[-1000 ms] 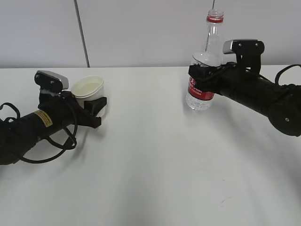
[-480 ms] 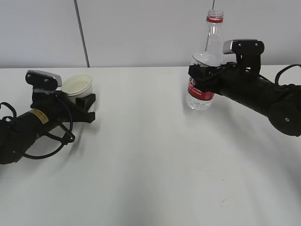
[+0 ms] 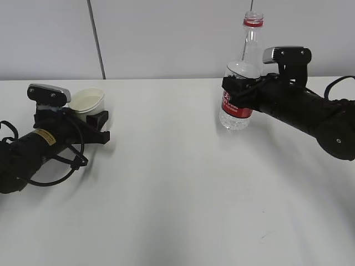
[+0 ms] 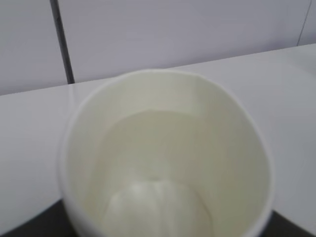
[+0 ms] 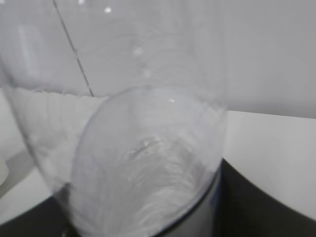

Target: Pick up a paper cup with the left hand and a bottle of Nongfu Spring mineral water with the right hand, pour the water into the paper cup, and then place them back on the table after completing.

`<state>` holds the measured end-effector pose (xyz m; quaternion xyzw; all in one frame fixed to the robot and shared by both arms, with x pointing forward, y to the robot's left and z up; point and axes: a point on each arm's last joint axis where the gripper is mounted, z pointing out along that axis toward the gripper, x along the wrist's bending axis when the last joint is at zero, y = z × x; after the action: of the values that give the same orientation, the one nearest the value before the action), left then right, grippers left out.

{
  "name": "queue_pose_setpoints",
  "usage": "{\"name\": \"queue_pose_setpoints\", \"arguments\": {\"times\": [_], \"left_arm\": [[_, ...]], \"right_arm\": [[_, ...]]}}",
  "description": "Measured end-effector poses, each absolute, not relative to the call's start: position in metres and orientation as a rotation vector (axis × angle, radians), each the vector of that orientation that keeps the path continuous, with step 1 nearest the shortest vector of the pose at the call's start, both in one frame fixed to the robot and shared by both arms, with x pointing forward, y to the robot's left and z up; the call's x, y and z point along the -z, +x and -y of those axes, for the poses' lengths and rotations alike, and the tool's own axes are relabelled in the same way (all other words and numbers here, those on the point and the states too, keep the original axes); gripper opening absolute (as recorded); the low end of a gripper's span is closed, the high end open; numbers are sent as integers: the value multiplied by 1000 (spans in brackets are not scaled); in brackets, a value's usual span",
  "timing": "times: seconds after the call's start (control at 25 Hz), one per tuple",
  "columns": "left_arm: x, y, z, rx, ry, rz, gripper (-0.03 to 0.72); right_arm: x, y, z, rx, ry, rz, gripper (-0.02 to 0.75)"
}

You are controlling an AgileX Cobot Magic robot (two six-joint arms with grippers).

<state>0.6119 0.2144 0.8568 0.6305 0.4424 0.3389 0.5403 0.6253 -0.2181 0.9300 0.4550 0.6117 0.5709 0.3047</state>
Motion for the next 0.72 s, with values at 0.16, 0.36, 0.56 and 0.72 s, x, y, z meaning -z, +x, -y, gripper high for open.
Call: {"name": "queue_pose_setpoints", "arguments": {"times": [0.16, 0.36, 0.56, 0.72], "left_arm": [[-857, 613, -216, -815, 1486, -1070, 377], [-857, 613, -217, -820, 1484, -1074, 377], [-857, 616, -216, -820, 1493, -1074, 377], [-860, 625, -214, -826, 1497, -1059, 377]], "right_arm": [[-930, 625, 218, -1512, 1205, -1620, 378], [-930, 625, 218, -1512, 1205, -1620, 377], [-930, 625, 218, -1512, 1205, -1620, 377], [-930, 625, 218, -1512, 1205, -1620, 377]]}}
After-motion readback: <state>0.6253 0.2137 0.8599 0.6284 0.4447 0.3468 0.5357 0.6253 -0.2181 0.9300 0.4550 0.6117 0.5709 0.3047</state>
